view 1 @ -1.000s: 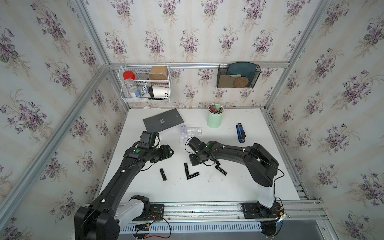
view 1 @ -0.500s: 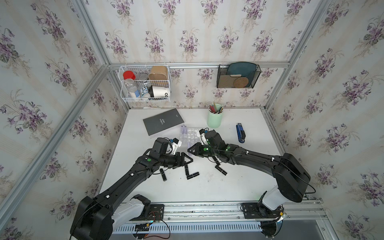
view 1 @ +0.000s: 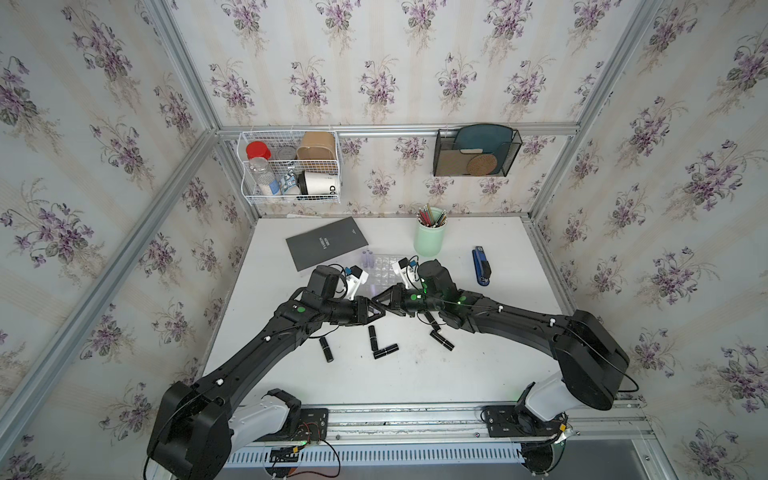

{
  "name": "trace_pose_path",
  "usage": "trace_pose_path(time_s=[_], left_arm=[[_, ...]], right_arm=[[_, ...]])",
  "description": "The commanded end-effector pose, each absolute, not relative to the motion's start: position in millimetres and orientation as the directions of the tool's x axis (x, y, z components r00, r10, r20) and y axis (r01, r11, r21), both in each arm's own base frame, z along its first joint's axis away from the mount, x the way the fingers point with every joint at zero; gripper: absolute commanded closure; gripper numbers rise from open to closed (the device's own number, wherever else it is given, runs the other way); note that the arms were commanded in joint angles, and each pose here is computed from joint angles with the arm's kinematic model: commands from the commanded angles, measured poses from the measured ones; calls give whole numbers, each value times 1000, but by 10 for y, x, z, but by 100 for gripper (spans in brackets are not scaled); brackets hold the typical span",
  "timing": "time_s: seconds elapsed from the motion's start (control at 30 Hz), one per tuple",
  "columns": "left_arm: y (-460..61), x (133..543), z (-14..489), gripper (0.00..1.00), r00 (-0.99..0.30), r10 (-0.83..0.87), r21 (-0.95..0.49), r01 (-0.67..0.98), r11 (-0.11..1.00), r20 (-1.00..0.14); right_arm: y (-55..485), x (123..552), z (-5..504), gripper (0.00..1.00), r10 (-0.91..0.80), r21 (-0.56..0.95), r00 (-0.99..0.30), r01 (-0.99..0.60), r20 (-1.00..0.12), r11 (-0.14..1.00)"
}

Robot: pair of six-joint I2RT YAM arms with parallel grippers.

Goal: Arrange the lipsticks in the organizer
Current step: Pick up the lipstick at the center of the board.

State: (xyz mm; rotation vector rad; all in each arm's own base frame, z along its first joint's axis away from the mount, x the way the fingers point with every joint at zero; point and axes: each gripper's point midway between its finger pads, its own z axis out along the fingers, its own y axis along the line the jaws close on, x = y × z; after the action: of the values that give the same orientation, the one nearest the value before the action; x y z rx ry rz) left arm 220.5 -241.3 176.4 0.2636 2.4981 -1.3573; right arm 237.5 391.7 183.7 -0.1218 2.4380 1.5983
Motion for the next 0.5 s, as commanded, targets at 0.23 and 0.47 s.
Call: trace_pose_path(time_s=[0.23, 0.47], left_arm=[[-2341, 2263, 1768, 82, -910, 70, -715, 368, 595, -409], [-2332, 2267, 1755, 100, -893, 105, -687, 407, 602, -437]], right_arm=[[4002, 2243, 1963, 84, 0, 933, -983, -173, -183, 314], [3960, 2375, 2034, 57, 26, 934, -983, -164, -181, 317]])
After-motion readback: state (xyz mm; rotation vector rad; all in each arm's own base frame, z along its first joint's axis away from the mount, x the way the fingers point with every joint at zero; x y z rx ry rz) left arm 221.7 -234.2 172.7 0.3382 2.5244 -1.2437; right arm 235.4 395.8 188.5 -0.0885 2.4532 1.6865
